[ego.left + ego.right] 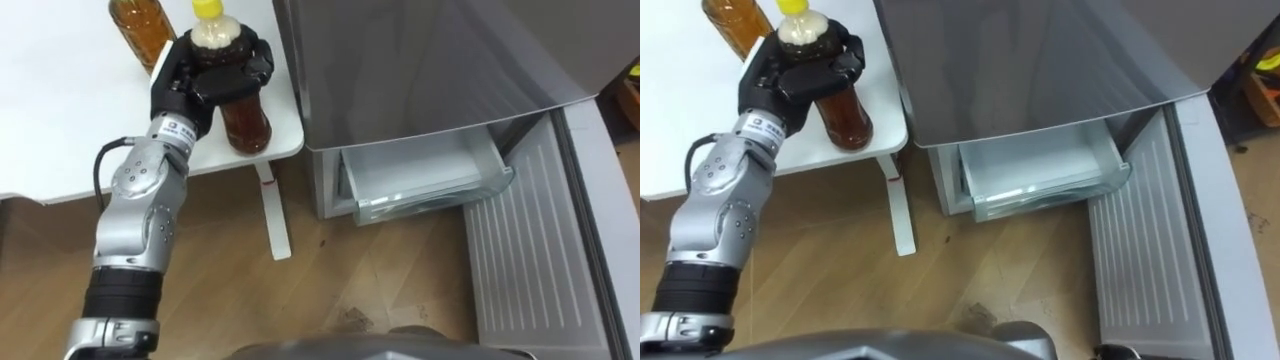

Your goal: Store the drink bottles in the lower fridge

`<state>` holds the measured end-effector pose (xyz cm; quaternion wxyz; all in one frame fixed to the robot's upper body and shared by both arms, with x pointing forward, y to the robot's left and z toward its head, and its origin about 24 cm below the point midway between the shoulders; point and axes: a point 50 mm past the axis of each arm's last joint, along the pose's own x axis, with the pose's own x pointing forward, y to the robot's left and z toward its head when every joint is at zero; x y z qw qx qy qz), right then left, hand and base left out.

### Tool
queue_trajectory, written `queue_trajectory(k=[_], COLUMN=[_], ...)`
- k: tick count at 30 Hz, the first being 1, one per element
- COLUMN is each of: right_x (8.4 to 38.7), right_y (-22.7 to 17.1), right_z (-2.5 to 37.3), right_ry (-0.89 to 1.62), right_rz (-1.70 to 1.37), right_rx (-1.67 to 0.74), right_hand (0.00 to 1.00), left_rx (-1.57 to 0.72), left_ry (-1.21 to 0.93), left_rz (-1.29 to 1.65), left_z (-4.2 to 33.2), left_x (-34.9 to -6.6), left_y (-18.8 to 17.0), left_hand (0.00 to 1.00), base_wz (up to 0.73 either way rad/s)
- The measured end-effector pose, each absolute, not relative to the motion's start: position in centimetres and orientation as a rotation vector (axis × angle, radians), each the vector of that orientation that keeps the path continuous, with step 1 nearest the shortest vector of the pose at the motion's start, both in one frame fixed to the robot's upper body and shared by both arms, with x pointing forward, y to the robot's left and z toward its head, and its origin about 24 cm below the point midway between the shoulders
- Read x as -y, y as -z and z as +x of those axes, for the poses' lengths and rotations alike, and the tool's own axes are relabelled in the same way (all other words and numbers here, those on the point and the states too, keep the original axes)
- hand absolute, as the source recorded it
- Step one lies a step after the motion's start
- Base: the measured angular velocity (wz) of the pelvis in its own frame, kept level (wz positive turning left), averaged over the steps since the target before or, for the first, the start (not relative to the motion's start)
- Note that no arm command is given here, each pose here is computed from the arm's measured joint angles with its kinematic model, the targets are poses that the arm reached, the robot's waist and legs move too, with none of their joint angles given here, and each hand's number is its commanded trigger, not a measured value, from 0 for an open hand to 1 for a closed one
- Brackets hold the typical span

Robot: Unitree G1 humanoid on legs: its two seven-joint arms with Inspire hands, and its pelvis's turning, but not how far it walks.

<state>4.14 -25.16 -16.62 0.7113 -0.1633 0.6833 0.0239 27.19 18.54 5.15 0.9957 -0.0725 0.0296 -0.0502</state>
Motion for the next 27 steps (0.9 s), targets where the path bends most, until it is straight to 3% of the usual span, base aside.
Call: queue_trajectory(k=[6,15,27], right_x=[24.9,25.1,23.9], right_y=[16.4,16.3,15.6], right_z=[5.4,6.1,10.0], right_ry=[-0.051,-0.051,-0.134], right_rz=[-0.396,-0.443,-0.557], right_rx=[-1.441,-1.410,-1.264], right_hand=[0.00,0.00,0.00], left_rx=[-0.013,-0.071,-0.169], left_ry=[0.135,0.152,0.280], left_rz=[-0.146,-0.231,-0.333], left_z=[27.0,25.6,23.4], left_x=[-17.6,-16.4,-14.4], left_y=[-6.3,-4.5,-2.2], left_hand=[1.00,1.00,1.00], base_wz=[0.08,0.08,0.06])
